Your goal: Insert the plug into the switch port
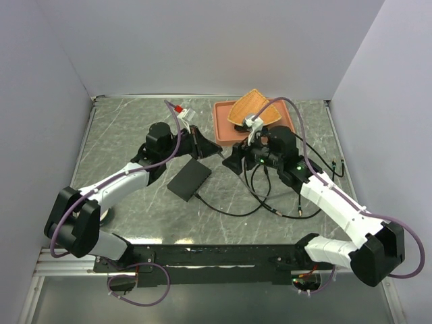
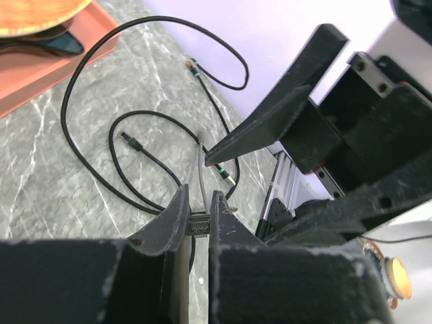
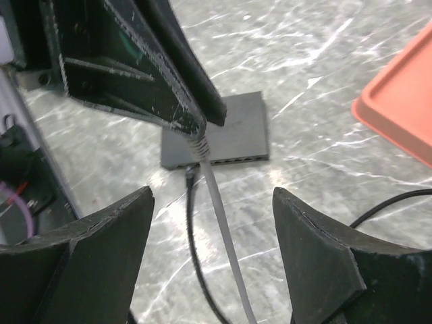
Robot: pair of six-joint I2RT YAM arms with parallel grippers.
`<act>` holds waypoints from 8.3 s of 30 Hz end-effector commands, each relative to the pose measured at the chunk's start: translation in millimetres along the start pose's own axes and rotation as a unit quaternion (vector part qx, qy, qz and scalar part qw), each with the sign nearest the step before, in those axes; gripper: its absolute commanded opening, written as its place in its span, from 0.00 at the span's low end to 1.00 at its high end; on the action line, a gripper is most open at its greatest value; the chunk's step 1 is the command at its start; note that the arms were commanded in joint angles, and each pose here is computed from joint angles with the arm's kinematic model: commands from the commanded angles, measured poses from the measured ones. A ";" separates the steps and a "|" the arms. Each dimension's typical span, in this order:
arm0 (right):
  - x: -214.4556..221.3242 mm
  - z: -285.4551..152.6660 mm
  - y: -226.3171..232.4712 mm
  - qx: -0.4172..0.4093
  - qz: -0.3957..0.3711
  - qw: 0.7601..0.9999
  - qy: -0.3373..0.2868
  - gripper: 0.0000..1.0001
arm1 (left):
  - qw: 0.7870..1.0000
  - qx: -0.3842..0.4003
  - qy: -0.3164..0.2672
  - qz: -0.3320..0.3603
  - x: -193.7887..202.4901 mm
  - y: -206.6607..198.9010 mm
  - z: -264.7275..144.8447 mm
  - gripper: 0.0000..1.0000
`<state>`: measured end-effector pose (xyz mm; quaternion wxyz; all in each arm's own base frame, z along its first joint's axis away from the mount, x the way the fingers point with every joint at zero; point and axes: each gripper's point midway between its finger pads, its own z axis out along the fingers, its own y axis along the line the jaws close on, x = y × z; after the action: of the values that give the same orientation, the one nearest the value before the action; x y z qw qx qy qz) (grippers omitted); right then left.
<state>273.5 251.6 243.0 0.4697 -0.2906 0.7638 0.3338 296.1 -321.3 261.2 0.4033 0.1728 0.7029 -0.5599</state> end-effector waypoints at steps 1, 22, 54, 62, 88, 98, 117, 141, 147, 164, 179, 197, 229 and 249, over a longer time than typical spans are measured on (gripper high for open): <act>-34.9 10.1 0.7 0.030 -0.027 0.999 -0.036 0.79 | 0.999 -0.012 -0.030 -0.006 -23.0 -14.9 -0.4 0.01; -28.0 43.2 11.7 0.064 -0.062 0.996 -0.008 0.00 | 0.999 0.000 -0.051 0.006 -31.7 -30.6 -9.1 0.01; -26.9 -25.6 87.7 -0.310 -0.071 0.948 0.006 0.00 | 0.971 0.119 -0.083 0.191 -16.7 -101.0 -69.1 0.69; -26.1 -17.9 80.9 -0.290 -0.059 0.955 0.011 0.00 | 0.971 0.145 -0.048 0.186 -6.5 -104.7 -56.6 0.55; -59.5 -35.0 26.4 -0.050 -0.069 0.994 -0.072 0.99 | 0.989 -0.047 -0.137 0.030 -57.2 -64.5 -30.1 0.01; -74.0 -37.3 17.0 0.052 -0.117 0.985 -0.118 0.98 | 0.979 -0.102 -0.152 -0.084 -63.1 -46.1 -26.4 0.01; -63.3 16.7 8.4 0.121 -0.159 0.977 -0.078 0.59 | 0.981 -0.104 -0.112 -0.121 -49.7 -27.3 -10.5 0.01; -63.2 31.2 5.9 0.122 -0.153 0.979 -0.062 0.00 | 0.983 -0.103 -0.100 -0.113 -45.5 -24.3 -6.3 0.01; -58.5 26.3 6.8 0.118 -0.158 0.979 -0.056 0.00 | 0.979 -0.133 -0.110 -0.108 -48.1 -10.3 -13.7 0.17; 20.3 28.8 12.2 0.072 -0.121 0.990 0.021 0.00 | 0.925 -0.344 -0.111 -0.118 -34.8 126.7 -92.4 0.93; 100.2 47.3 19.8 0.031 -0.028 0.995 0.092 0.00 | 0.892 -0.416 -0.004 -0.179 39.6 220.8 -113.4 0.95; 137.1 83.9 24.7 0.025 -0.003 0.987 0.160 0.00 | 0.896 -0.385 0.056 -0.214 79.7 226.6 -104.7 0.91; 189.5 138.3 22.5 0.039 0.015 0.976 0.213 0.00 | 0.900 -0.362 0.086 -0.227 95.8 226.7 -98.1 0.88; 200.4 138.5 7.7 0.087 0.026 0.969 0.229 0.00 | 0.903 -0.355 0.087 -0.225 92.7 225.9 -95.4 0.84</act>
<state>254.6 336.4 19.8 0.2915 -0.3034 0.8794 0.2228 357.4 -177.3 45.9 0.2382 -0.1079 0.9088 -0.3252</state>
